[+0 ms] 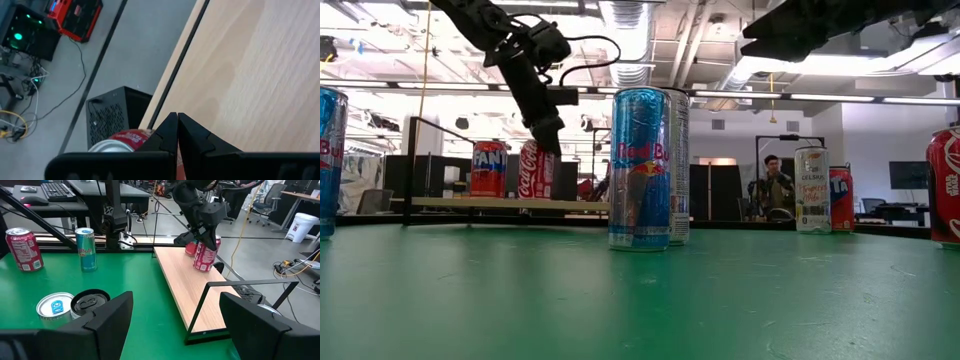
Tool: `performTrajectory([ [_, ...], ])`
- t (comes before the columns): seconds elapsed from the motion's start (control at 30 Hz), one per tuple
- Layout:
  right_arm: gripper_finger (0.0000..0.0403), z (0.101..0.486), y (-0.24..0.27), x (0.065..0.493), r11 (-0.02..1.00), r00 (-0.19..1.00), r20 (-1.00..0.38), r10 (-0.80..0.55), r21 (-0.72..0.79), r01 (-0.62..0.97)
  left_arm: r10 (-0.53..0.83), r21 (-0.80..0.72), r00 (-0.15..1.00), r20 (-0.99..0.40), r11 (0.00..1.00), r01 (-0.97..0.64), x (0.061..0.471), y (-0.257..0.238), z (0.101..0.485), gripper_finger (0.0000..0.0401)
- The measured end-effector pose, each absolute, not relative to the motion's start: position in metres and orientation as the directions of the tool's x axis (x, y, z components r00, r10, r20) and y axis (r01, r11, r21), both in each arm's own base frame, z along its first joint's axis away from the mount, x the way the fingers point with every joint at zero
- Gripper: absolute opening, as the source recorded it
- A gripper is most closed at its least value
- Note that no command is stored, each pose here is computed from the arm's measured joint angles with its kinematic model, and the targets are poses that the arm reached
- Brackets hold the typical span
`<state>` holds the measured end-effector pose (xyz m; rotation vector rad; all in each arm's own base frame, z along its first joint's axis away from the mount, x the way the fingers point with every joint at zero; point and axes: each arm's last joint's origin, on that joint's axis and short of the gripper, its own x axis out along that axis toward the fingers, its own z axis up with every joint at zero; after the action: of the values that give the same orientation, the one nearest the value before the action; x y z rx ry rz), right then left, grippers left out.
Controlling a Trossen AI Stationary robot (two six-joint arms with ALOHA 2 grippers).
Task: Place canned beverage on shelf
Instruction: Put the bottom right red and white soda can on the shelf, then put the top blue soda can on the shelf
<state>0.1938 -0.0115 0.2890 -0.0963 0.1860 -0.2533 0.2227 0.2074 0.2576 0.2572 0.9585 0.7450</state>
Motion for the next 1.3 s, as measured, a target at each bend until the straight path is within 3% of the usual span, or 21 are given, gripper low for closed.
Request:
performTrajectory([
  [0.53,0.0322,0.289,-0.011,0.194,0.964,0.951,-0.171,-0.256,-0.110,0.240,0.677,0.486,0.370,-0.636,0.724,-0.490,0.224,0.209,0.258,0.0000],
  [0.9,0.0322,0.291,-0.011,0.194,0.967,0.956,-0.151,-0.253,-0.028,0.252,0.545,0.327,0.669,-0.505,0.838,-0.437,0.225,0.174,0.301,0.0000],
  [1.0,0.0322,0.292,-0.014,0.199,0.950,0.943,-0.119,-0.312,-0.009,0.313,0.466,0.266,0.765,-0.444,0.884,-0.385,0.220,0.156,0.318,0.0000],
  [1.17,0.0322,0.281,-0.033,0.218,0.913,0.892,-0.201,-0.405,-0.047,0.405,0.311,0.170,0.886,-0.344,0.948,-0.267,0.204,0.126,0.343,0.0000],
  [1.3,0.0322,0.283,-0.054,0.232,0.903,0.872,-0.241,-0.426,-0.067,0.423,0.286,0.133,0.925,-0.249,0.956,-0.260,0.179,0.101,0.344,0.0000],
])
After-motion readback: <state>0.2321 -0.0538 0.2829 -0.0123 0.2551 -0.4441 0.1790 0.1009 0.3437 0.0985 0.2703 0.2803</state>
